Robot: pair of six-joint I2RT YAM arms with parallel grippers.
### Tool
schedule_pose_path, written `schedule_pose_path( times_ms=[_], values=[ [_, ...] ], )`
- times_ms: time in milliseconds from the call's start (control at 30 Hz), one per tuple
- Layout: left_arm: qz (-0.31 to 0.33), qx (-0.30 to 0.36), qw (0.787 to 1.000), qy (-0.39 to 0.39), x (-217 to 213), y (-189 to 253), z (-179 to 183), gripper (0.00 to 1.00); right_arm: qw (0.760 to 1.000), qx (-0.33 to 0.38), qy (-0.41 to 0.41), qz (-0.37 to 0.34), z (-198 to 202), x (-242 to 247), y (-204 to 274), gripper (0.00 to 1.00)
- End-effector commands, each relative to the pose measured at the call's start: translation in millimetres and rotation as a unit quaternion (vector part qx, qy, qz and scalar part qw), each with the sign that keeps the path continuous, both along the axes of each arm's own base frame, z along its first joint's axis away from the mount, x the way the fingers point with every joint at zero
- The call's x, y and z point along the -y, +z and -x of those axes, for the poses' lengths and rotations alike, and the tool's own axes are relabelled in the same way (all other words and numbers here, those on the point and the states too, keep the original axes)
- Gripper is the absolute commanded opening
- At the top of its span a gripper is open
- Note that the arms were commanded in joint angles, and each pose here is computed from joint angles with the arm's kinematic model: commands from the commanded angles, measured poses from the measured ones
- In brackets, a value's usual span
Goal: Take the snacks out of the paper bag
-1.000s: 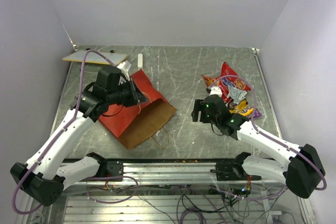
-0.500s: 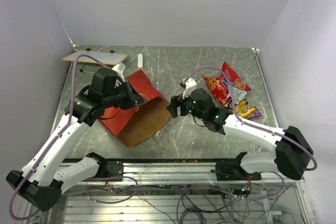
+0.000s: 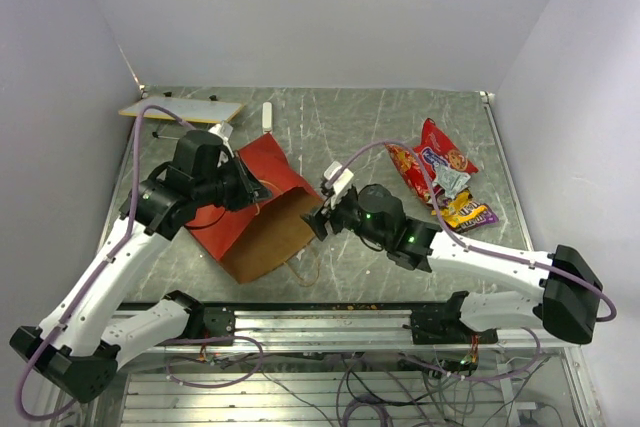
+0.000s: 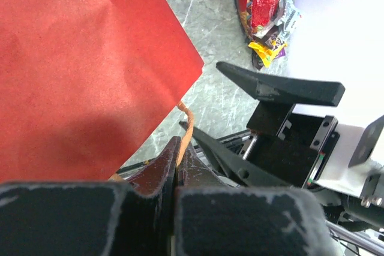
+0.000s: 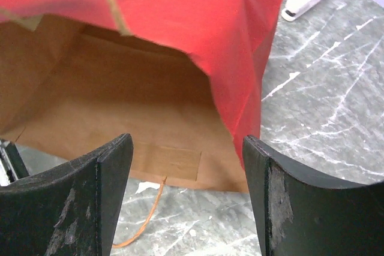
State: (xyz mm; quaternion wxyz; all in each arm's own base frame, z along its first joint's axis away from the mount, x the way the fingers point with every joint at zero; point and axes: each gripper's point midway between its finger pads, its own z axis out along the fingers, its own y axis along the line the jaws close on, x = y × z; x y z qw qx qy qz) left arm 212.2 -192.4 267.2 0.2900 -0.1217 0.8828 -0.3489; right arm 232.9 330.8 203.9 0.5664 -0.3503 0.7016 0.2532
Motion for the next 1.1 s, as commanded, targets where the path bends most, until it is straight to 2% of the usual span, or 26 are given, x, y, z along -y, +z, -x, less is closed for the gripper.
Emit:
schedule_pose_path(
  times_ms=[0,167,300,467,600,800,900,1067],
  values=[
    [-0.028,0.02,0.999,0.001,-6.7,13.9,-4.5,0.07,0.999,0.036,0.028,0.015,12.5,-7.5,15.0,0.73],
    [-0.028,0.02,0.999,0.0,-4.2,13.5,-8.6,0.07,0.999,0.026,0.026,-0.002,32.3,-10.7,16.0,0.73],
    [-0.011,0.008,1.0,-0.012,7.4,5.4,-12.8,0.07,0.997,0.035,0.064,0.03,59.0,-18.7,0.6,0.73],
    [-0.011,0.008,1.0,-0.015,8.8,7.9,-13.7,0.07,0.974,0.102,0.179,0.097,107.6,-36.2,-19.8,0.73],
    [-0.001,0.017,1.0,-0.019,11.3,13.5,-14.1,0.07,0.952,0.173,0.23,0.104,127.4,-48.7,-25.0,0.73],
    [0.008,0.025,0.999,-0.033,15.5,23.7,-12.6,0.07,0.962,0.226,0.138,0.072,96.5,-54.0,-33.1,0.76],
    [0.02,0.03,0.999,-0.035,17.6,32.6,-11.8,0.07,0.959,0.251,0.12,0.057,85.3,-64.7,-36.8,0.77],
    [0.015,0.031,0.999,-0.036,13.1,41.1,-5.6,0.07,0.962,0.265,0.057,0.031,50.1,-83.4,-40.3,0.77]
  ],
)
